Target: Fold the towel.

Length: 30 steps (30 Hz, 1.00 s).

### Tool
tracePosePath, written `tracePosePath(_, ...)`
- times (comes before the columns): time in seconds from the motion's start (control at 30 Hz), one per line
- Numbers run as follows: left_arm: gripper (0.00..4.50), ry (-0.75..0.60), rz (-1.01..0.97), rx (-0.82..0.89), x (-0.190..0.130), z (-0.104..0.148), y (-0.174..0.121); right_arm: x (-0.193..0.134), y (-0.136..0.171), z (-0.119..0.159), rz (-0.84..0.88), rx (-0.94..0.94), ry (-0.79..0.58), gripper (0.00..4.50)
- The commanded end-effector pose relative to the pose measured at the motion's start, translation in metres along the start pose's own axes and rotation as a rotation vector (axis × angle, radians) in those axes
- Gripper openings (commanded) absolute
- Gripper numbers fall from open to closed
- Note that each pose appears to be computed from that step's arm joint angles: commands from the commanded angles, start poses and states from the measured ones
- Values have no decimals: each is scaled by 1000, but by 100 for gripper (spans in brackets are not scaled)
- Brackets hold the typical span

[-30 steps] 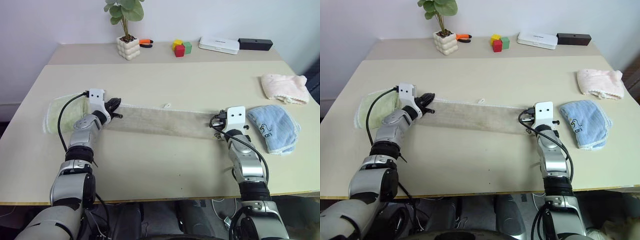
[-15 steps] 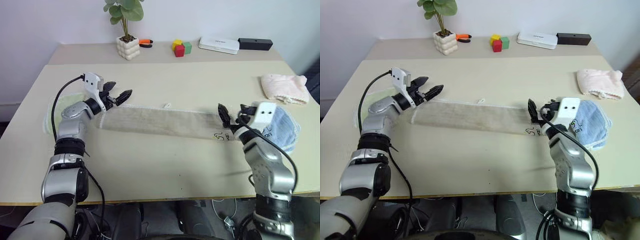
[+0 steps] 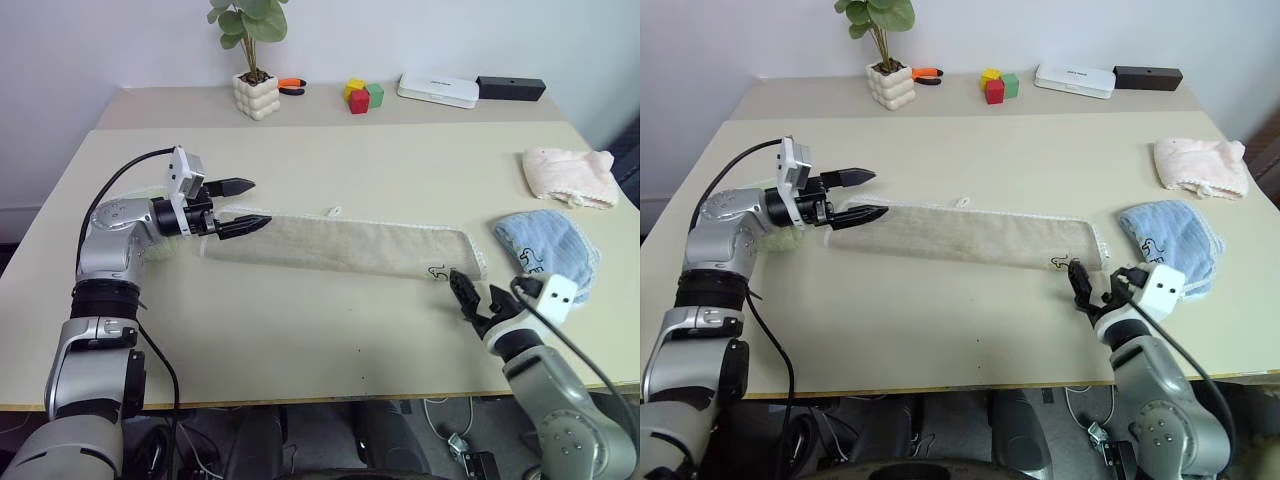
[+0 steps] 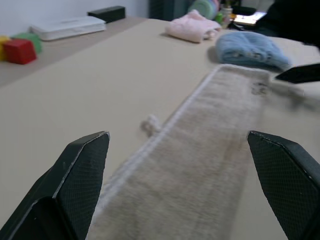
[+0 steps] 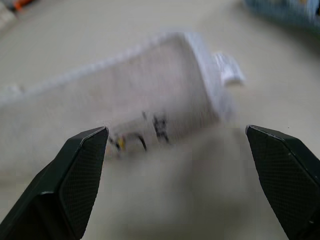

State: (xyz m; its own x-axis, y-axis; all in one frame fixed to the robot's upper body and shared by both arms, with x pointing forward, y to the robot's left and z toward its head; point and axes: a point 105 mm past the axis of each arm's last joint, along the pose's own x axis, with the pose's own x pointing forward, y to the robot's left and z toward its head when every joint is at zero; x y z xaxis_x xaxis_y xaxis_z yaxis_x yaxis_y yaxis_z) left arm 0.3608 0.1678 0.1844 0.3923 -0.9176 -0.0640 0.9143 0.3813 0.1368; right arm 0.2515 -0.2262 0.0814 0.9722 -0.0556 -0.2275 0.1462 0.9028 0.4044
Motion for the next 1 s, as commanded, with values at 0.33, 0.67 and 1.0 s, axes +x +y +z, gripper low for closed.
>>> tracePosePath(0.33,450,3,-17,12,-6,11,-15,36,14,-5,-11,170,-30,448)
tracePosePath(0.67,450,-2,30,-1,-9,8,-16,63,19,-2,-39,294,-39,56)
tracePosePath(1.0,450,-8,50,-12,-6,4,-14,84,28,41,82,-60,-121,5)
